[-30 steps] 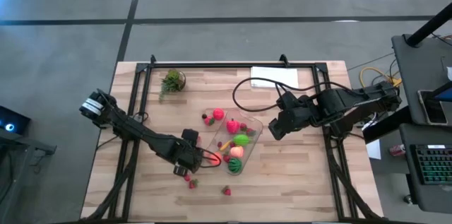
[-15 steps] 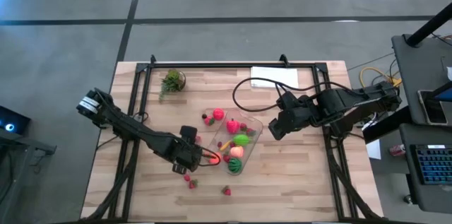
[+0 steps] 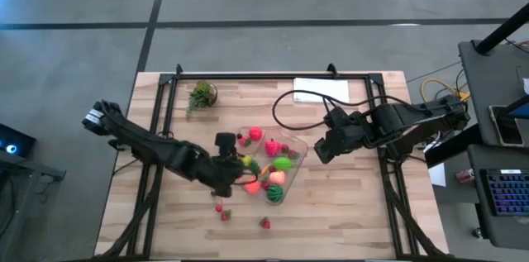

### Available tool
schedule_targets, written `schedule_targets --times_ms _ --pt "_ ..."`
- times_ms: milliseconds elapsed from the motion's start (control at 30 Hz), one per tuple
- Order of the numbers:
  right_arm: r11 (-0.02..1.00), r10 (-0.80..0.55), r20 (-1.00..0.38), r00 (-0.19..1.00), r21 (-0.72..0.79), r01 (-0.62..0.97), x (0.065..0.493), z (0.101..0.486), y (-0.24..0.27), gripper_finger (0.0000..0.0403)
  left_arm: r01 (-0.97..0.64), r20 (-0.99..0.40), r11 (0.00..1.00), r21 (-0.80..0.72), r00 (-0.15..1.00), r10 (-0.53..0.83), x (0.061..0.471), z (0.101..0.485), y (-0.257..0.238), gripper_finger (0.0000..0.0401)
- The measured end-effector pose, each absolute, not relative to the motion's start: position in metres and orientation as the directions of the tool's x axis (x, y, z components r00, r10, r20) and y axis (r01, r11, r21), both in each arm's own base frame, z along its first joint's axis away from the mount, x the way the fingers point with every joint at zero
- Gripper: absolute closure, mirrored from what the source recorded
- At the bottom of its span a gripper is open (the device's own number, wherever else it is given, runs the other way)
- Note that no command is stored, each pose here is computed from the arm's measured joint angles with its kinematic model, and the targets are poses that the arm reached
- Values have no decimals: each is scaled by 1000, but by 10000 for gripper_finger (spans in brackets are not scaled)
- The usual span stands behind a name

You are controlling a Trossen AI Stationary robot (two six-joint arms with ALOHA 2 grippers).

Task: Pick and placing Produce into tupperware
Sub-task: Put the yellow pineapple into the transparent bin, then put the red strawberry into the transparent bin

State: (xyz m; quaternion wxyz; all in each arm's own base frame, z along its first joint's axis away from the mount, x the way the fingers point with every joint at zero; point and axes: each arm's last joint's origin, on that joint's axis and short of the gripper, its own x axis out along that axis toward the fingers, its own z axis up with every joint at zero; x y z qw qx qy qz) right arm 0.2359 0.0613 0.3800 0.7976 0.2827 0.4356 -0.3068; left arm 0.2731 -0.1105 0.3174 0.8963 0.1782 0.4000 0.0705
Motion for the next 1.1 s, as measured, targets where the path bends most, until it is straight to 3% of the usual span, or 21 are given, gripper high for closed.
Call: schedule_targets --times_ms 200,433,733,933,1100 --pt "645 -258 -862 436 183 742 234 381 60 51 27 -589 990 137 806 59 302 330 -110 232" --pt "652 -257 -863 434 177 738 231 382 62 51 -75 -668 995 67 737 101 315 304 -107 217" --pt "643 -260 -868 423 171 746 229 382 62 51 -161 -709 987 25 693 131 308 303 -100 120" --pt "658 -265 -875 406 144 739 227 381 62 51 -148 -805 986 82 574 153 277 311 -91 101" --pt "657 -269 -879 394 131 742 226 381 61 51 -337 -873 941 18 453 179 239 322 -78 100"
